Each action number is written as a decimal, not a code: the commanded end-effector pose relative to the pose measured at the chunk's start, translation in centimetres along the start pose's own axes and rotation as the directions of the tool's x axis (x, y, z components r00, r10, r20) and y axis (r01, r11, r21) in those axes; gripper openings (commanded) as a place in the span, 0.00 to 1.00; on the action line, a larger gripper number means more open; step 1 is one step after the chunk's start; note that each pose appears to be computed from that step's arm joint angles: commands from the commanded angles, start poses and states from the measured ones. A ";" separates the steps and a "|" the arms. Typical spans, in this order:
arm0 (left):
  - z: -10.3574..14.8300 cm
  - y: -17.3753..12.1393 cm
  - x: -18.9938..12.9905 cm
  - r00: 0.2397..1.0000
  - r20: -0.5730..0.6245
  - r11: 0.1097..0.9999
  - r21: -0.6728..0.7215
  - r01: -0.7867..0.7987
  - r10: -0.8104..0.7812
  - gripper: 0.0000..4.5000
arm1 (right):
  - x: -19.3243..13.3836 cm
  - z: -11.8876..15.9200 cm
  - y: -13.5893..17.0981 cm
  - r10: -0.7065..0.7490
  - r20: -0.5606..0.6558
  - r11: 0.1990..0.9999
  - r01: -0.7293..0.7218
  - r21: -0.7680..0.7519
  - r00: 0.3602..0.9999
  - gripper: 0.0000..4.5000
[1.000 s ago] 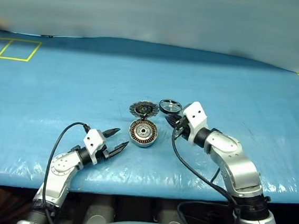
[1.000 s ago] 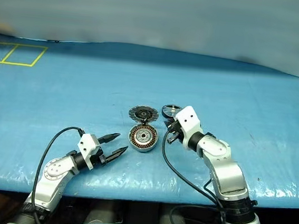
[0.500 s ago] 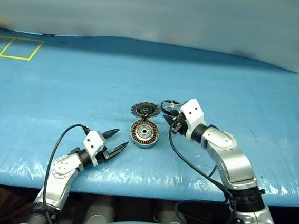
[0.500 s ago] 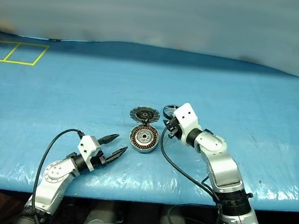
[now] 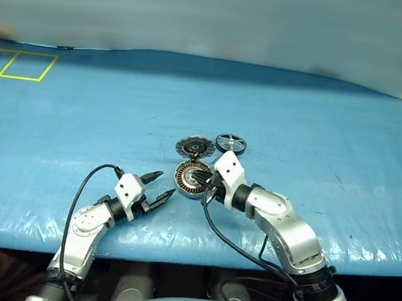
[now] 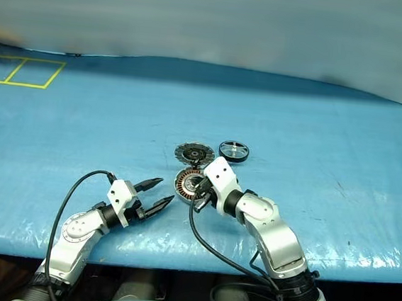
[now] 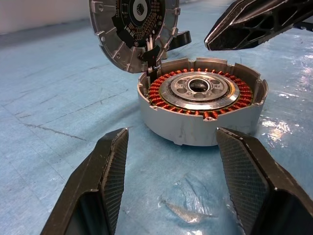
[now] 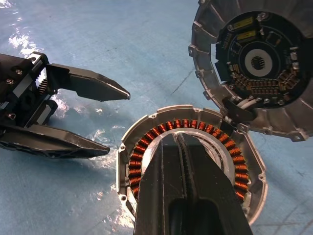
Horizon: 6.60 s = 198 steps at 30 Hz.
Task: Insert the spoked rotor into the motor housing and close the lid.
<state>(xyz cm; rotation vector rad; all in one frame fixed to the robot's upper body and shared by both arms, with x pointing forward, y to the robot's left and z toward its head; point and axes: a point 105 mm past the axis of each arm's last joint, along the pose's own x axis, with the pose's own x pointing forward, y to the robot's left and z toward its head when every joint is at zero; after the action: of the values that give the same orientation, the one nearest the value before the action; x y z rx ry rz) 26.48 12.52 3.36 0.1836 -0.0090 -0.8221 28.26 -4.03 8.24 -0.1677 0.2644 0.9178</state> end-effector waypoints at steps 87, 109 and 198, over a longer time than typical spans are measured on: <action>0.1 -0.5 0.4 0.999 0.038 1.000 0.000 -0.025 0.025 0.67 | 0.4 4.8 -13.3 -0.271 -0.062 0.903 0.232 -0.361 0.961 0.19; -0.3 -0.7 0.5 0.999 0.027 1.000 0.003 -0.022 0.022 0.67 | -1.6 -0.6 -13.4 -0.344 -0.195 0.920 0.288 -0.266 0.919 0.19; -0.8 -0.5 -0.1 1.000 0.000 1.000 0.011 -0.019 0.019 0.67 | -8.5 0.1 -7.8 -0.285 -0.105 0.935 0.253 -0.249 0.953 0.01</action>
<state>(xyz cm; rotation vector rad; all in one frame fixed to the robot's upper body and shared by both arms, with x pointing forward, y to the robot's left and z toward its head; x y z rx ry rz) 26.25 12.23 2.33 0.1933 -0.0104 -0.7969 30.49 -16.39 9.40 -0.4543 0.3139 0.5983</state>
